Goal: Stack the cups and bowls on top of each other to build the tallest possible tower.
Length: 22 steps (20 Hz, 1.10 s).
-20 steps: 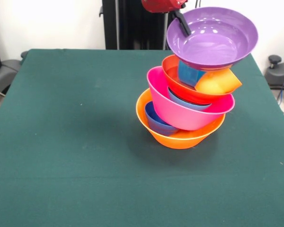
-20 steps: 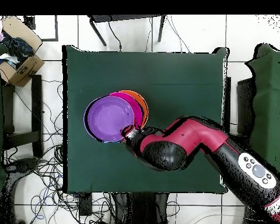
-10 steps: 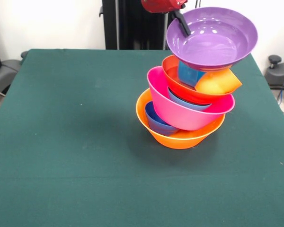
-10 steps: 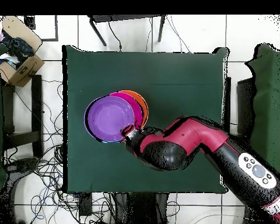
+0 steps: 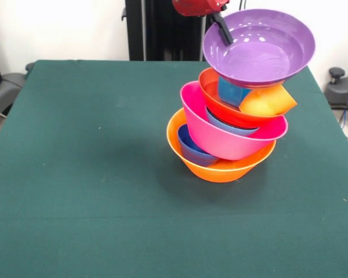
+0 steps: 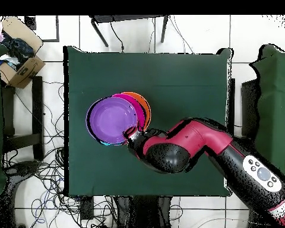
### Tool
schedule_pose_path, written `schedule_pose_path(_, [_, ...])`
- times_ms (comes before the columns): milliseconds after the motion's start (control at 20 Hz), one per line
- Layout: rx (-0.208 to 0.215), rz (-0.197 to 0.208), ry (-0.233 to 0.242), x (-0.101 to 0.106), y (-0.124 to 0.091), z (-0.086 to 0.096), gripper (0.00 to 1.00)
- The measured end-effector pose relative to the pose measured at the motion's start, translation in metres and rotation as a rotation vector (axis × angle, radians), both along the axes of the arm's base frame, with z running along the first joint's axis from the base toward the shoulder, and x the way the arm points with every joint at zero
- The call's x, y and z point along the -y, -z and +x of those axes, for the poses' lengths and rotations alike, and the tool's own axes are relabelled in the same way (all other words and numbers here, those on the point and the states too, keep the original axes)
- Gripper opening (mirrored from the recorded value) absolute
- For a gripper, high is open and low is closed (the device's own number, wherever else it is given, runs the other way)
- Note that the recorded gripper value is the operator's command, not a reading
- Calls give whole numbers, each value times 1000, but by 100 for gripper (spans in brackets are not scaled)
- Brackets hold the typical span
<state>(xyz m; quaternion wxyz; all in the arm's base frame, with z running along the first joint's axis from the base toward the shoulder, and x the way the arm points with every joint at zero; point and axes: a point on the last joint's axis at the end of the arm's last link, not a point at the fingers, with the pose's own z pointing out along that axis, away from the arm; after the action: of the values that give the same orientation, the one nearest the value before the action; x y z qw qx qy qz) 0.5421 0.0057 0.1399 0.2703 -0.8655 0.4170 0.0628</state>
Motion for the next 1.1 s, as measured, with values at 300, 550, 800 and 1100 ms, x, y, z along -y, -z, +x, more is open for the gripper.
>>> schedule_pose_path(300, [0, -1, 2, 1, 0, 1, 0])
schedule_pose_path(550, [-2, -3, 5, 2, 1, 1, 100])
schedule_pose_path(800, [-5, -11, 7, 4, 3, 0, 100])
schedule_pose_path(1100, [-7, -18, 9, 6, 5, 0, 100])
